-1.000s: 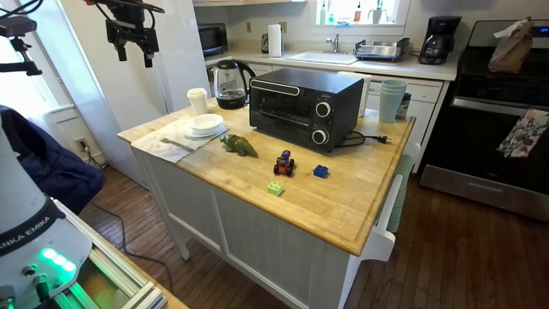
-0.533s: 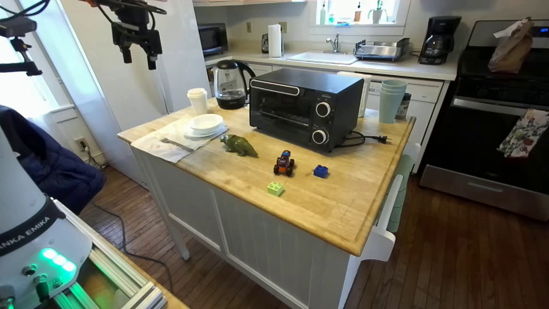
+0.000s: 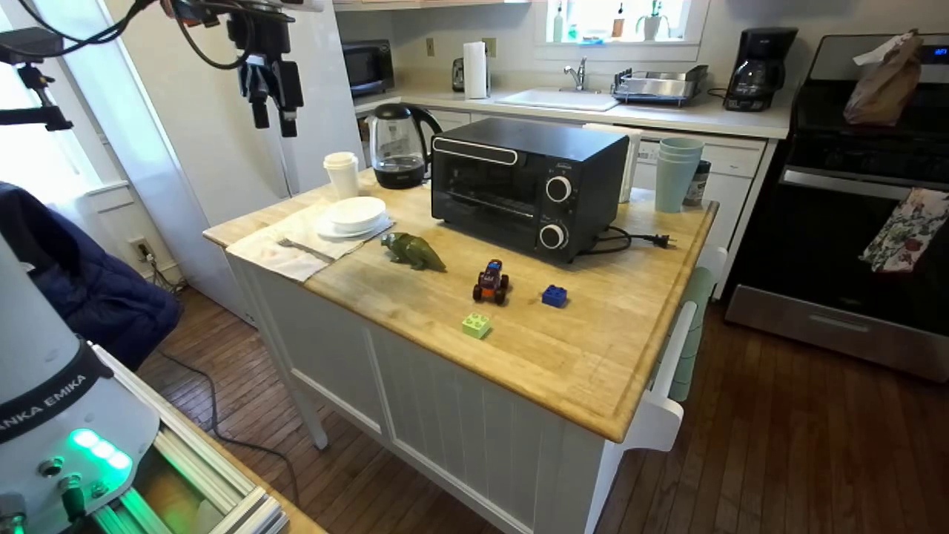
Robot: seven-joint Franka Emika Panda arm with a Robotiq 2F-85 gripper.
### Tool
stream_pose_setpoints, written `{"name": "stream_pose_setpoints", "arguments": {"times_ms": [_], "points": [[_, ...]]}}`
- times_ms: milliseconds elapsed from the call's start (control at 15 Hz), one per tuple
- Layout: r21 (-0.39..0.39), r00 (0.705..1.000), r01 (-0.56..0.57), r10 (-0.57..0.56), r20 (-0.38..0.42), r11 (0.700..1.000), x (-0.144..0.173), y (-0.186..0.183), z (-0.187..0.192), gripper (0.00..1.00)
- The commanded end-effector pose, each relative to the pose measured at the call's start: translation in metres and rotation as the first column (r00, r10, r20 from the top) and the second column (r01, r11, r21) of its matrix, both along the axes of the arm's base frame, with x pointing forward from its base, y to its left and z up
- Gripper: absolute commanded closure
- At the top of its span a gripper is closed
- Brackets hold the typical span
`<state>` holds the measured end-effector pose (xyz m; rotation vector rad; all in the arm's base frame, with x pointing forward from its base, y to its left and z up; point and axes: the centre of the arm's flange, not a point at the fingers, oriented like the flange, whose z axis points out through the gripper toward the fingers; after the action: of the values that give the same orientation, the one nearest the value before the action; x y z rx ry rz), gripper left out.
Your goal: Lift the green building block and put it on the dinosaur toy
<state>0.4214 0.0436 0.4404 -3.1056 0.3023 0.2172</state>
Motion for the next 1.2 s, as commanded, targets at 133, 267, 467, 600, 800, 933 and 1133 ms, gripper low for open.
{"name": "stream_pose_setpoints", "arguments": {"times_ms": [133, 267, 467, 600, 800, 933, 1133], "points": [[-0.03, 0.96, 0.279, -0.279, -0.002, 0.96, -0.027, -0.054, -0.023, 0.0], [-0.044, 0.94, 0.34, -0.34, -0.002, 0.939, -0.031, -0.072, -0.033, 0.0], [-0.022, 0.949, 0.313, -0.314, -0.026, 0.949, -0.023, -0.074, -0.035, 0.0], [-0.022, 0.947, 0.319, -0.32, -0.026, 0.947, -0.025, -0.077, -0.038, 0.0], [-0.022, 0.947, 0.319, -0.32, -0.024, 0.947, -0.025, -0.076, -0.037, 0.0], [-0.022, 0.947, 0.319, -0.319, -0.024, 0.948, -0.025, -0.076, -0.037, 0.0], [-0.072, 0.879, 0.476, -0.477, 0.005, 0.876, -0.011, -0.104, -0.05, 0.0]]}}
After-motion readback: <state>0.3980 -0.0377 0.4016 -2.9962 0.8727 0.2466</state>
